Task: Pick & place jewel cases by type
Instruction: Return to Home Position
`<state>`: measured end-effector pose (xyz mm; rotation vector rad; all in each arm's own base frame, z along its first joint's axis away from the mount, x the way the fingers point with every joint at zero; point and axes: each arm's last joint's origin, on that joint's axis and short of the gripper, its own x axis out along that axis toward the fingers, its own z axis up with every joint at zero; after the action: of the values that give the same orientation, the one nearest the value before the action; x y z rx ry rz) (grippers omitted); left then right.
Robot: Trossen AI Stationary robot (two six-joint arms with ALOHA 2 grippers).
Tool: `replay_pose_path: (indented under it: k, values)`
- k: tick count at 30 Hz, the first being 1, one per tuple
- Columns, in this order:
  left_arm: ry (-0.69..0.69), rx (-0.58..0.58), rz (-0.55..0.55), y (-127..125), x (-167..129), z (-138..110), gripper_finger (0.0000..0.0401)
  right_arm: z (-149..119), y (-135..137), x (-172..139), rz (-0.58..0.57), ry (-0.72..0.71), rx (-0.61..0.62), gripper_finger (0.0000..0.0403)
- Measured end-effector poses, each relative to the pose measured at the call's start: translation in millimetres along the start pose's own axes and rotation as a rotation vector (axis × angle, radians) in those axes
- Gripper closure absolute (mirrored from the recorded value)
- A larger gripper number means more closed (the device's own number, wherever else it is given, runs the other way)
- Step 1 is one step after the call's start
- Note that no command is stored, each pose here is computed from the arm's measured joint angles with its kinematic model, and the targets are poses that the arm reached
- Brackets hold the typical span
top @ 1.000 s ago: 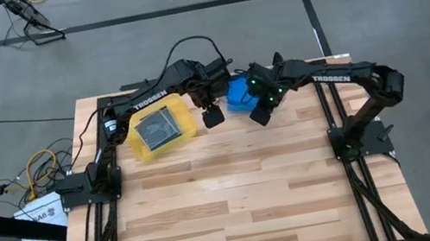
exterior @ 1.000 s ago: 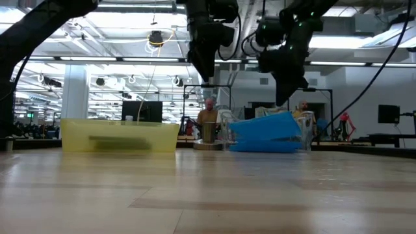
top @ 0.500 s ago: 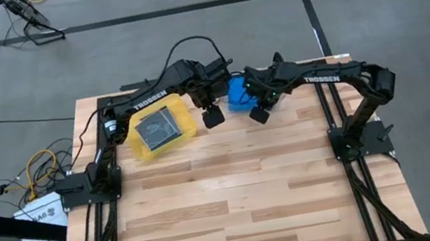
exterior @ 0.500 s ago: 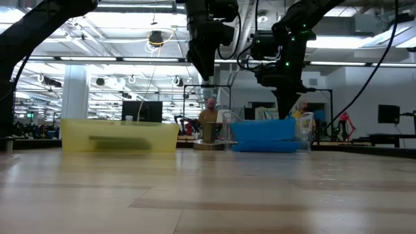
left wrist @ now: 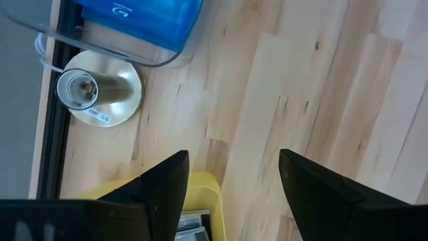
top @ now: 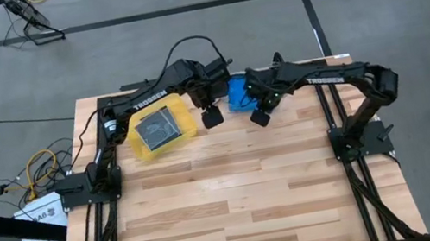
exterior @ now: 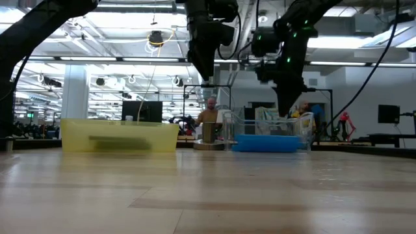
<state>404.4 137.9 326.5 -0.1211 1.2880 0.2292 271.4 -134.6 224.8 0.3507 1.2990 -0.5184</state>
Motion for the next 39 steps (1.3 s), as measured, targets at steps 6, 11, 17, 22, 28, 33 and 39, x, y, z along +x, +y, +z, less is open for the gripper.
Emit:
replay_pose_path:
  k: [6, 11, 17, 22, 28, 33, 39]
  values:
    - [-0.050, 0.120, -0.147, -5, -29, -11, 0.0175, -19, 22, -48, 0.214, -0.095, -0.111, 0.0403]
    - [-0.192, 0.142, -0.162, -7, -68, -19, 0.0175, -53, 33, -97, 0.265, -0.295, -0.228, 0.0403]
    - [-0.427, 0.184, -0.192, -11, -113, -27, 0.0175, -105, 28, -113, 0.365, -0.581, -0.205, 0.0403]
    - [-0.543, 0.185, -0.318, -17, -110, -29, 0.0175, -136, 25, -104, 0.468, -0.765, -0.140, 0.0403]
    - [-0.606, 0.083, -0.403, -28, -69, -41, 0.0175, -164, 21, -98, 0.561, -0.858, -0.106, 0.0403]
    - [-0.689, -0.046, -0.395, -31, -48, -72, 0.0175, -172, 18, -103, 0.568, -0.910, -0.045, 0.0403]
    - [-0.766, -0.213, -0.304, -31, -37, -128, 0.0175, -179, 14, -109, 0.576, -0.955, -0.018, 0.0403]
